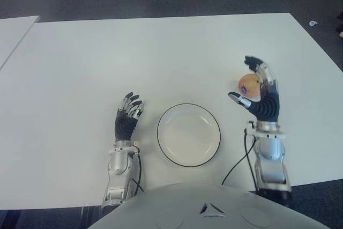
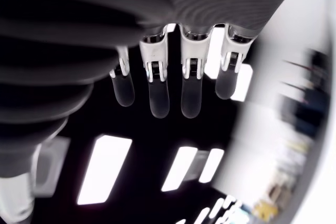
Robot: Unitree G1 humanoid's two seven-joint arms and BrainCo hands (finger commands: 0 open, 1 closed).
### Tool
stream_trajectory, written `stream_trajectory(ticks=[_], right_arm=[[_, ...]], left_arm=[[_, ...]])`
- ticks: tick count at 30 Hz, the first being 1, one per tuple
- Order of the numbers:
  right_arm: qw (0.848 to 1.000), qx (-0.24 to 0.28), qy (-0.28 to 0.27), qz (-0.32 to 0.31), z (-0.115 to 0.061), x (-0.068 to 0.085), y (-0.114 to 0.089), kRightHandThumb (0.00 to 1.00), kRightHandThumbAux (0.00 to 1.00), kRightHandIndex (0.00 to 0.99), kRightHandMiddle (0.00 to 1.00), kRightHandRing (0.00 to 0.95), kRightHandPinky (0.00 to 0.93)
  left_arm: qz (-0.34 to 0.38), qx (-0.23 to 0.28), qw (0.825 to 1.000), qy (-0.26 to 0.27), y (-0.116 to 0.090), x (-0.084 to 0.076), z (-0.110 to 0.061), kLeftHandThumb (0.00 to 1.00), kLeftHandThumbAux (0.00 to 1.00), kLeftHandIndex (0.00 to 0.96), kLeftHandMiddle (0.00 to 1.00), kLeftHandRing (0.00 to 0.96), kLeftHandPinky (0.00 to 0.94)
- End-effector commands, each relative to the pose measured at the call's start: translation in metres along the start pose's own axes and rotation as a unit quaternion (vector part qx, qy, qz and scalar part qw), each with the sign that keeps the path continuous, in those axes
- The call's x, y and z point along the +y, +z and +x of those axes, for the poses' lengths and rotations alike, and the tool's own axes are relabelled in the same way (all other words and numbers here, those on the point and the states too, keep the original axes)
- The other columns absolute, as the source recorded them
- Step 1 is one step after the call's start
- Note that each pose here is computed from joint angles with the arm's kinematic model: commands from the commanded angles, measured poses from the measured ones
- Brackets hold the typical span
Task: Put the apples into the plate.
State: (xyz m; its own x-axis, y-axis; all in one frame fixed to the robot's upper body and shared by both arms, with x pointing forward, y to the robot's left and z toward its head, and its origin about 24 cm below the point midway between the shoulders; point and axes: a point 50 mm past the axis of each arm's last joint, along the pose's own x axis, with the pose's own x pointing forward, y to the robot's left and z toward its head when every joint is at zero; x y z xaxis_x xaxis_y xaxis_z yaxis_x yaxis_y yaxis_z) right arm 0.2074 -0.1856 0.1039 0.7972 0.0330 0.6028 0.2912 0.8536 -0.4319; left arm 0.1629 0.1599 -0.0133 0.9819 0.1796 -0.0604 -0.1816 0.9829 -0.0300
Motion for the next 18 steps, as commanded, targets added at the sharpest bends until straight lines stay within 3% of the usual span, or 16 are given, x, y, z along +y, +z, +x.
stream_trajectory(ticks=[1, 6, 18], right_arm=[[0.961, -0.109, 0.017, -0.253, 0.020, -0.017, -0.020, 0.436, 0.555, 0.136, 0.181, 0.150, 0.062], [0.909, -0.125, 0.051, -0.394, 0.021, -0.021, -0.024, 0.461, 0.498, 0.110, 0.147, 0.103, 0.031], [0.843, -0.090, 0.088, -0.522, 0.026, -0.029, -0.020, 0.463, 0.442, 0.068, 0.082, 0.036, 0.000]], left_arm=[[-0.001, 0.046, 0.999, -0.005, -0.016, 0.000, -0.006, 0.411, 0.614, 0.160, 0.233, 0.290, 0.353], [-0.004, 0.047, 0.999, -0.005, -0.017, -0.001, -0.007, 0.411, 0.611, 0.158, 0.233, 0.289, 0.351], [-0.001, 0.045, 0.999, -0.003, -0.018, -0.002, -0.007, 0.405, 0.613, 0.156, 0.229, 0.286, 0.353]])
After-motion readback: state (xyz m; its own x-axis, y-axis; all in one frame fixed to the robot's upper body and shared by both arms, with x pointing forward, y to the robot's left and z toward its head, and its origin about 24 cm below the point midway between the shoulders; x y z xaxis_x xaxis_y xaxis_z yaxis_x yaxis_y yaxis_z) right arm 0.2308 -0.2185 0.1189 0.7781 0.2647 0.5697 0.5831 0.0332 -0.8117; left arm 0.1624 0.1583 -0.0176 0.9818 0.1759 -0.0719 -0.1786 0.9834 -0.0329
